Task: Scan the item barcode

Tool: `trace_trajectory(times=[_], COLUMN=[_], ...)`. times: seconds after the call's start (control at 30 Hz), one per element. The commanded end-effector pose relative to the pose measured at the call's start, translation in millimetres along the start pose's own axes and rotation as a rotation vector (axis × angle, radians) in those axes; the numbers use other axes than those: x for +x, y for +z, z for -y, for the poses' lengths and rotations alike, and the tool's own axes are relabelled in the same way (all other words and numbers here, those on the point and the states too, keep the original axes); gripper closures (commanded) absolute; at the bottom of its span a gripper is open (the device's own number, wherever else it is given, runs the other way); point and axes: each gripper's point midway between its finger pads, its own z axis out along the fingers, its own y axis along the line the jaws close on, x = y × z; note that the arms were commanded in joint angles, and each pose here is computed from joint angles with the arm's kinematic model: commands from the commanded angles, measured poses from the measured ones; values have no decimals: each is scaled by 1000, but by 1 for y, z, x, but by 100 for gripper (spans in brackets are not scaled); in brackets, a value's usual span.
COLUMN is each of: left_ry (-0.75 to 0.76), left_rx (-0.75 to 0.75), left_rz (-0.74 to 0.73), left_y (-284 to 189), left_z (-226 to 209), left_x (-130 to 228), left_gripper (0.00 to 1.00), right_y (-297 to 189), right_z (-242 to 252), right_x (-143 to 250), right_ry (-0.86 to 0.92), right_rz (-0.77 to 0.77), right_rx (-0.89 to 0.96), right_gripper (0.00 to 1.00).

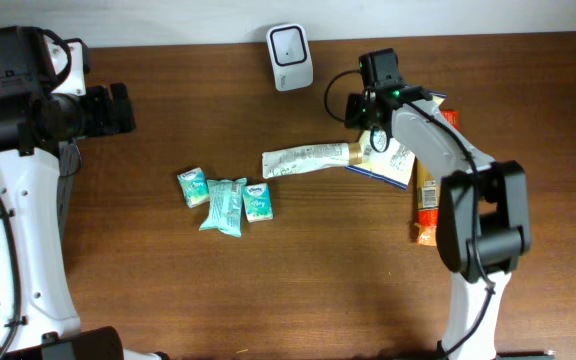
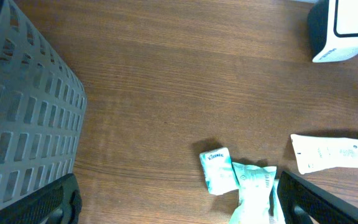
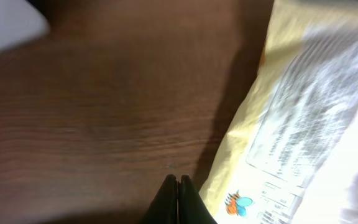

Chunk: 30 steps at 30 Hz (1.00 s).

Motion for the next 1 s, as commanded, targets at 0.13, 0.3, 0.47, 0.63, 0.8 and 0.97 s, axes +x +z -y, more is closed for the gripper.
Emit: trace_trajectory(times=[0.13,0.3,0.47,0.63,0.8,0.97], left_ry=[-6,-6,-6,-7,-6,-7], left_rx=[3,4,4,3,4,3], left_rz=[13,13,13,13,13,13], left_y=[-4,-4,-4,-4,-4,-4], left_z=[-1,-1,-1,-1,-1,-1], left_x=[-3,-3,-3,-3,-3,-3], left_gripper=[1,1,1,1,1,1], right_y=[30,34,24,4,-27,-71], right_z=[0,27,52,94,98,26], right_x=[27,61,94,106,86,65], right_ry=[78,73,66,138,104,-9], right_rz=[-105,-227,-361,-471,-472,-402], right_rx=[-41,86,198,263,104,-221], right_gripper=[96,96,96,96,96,91])
